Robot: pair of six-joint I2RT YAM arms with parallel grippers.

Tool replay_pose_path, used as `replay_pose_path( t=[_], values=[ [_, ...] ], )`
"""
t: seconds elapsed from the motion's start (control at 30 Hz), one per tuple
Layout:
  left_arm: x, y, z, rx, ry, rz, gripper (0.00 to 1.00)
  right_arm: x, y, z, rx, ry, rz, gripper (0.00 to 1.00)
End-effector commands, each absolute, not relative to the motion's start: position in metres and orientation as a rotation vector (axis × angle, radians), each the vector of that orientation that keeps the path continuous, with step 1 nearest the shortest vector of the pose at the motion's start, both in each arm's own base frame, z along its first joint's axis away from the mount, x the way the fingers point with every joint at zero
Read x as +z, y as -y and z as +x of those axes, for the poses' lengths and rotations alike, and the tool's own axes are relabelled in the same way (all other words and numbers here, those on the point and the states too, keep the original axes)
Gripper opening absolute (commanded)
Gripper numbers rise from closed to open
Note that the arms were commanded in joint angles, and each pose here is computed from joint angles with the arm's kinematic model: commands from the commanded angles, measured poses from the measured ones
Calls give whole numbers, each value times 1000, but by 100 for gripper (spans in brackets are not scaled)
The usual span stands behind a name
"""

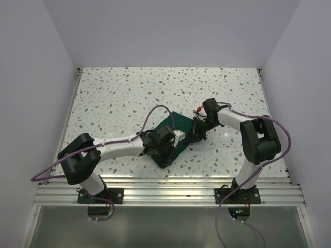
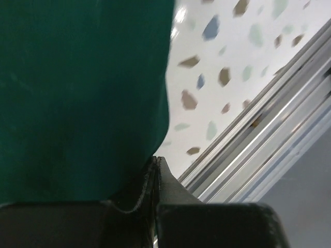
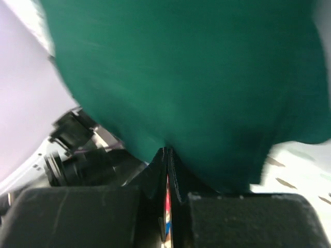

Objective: Prepare the surgical pack

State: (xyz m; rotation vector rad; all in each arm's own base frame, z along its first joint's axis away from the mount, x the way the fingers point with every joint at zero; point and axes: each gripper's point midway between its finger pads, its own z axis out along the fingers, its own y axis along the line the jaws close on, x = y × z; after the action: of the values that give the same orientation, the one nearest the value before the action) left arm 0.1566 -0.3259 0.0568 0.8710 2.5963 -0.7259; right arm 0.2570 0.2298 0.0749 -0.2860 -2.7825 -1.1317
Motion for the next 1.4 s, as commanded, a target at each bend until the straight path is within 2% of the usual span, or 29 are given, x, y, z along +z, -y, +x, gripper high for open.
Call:
replay_pose_path(
  t=[0.0, 0.13, 0.27, 0.33, 0.4, 0.53, 0.57, 0.63, 0.7, 0.83, 0.87, 0.93, 1.1, 1.37],
  values=[
    [38, 309, 143, -714, -2670, 828, 0, 70, -217, 236, -1116, 2789, -249, 0],
    [44, 287, 150, -575, -2673, 781, 0, 76, -214, 231, -1123, 2800, -227, 0],
    [63, 272, 174, -439, -2648, 747, 0, 107, -209, 253, -1123, 2906, -214, 0],
    [79, 269, 187, -460, -2616, 700, 0, 119, -196, 267, -1077, 2993, -250, 0],
    [103, 266, 200, -498, -2576, 630, 0, 135, -185, 291, -1063, 3088, -262, 5],
    [149, 260, 217, -564, -2512, 474, 15, 144, -168, 324, -882, 3236, -225, 17],
    [159, 257, 220, -575, -2491, 434, 20, 144, -167, 331, -864, 3263, -226, 18],
    [167, 254, 223, -575, -2489, 379, 22, 143, -166, 345, -828, 3308, -225, 18],
    [161, 245, 228, -530, -2523, 333, 24, 123, -159, 351, -666, 3313, -205, 16],
    [132, 211, 229, -307, -2665, 206, 15, 108, -154, 367, -428, 3385, -103, 5],
    [127, 200, 233, -242, -2678, 152, 7, 100, -152, 367, -335, 3389, -81, 0],
    [117, 185, 227, -165, -2726, 90, 0, 95, -153, 368, -280, 3402, -23, 0],
    [99, 173, 222, -151, -2769, 18, 0, 76, -162, 354, -137, 3378, 127, 0],
    [58, 175, 230, -59, -2860, 118, 0, 60, -181, 331, -131, 3323, 196, 0]
  ],
)
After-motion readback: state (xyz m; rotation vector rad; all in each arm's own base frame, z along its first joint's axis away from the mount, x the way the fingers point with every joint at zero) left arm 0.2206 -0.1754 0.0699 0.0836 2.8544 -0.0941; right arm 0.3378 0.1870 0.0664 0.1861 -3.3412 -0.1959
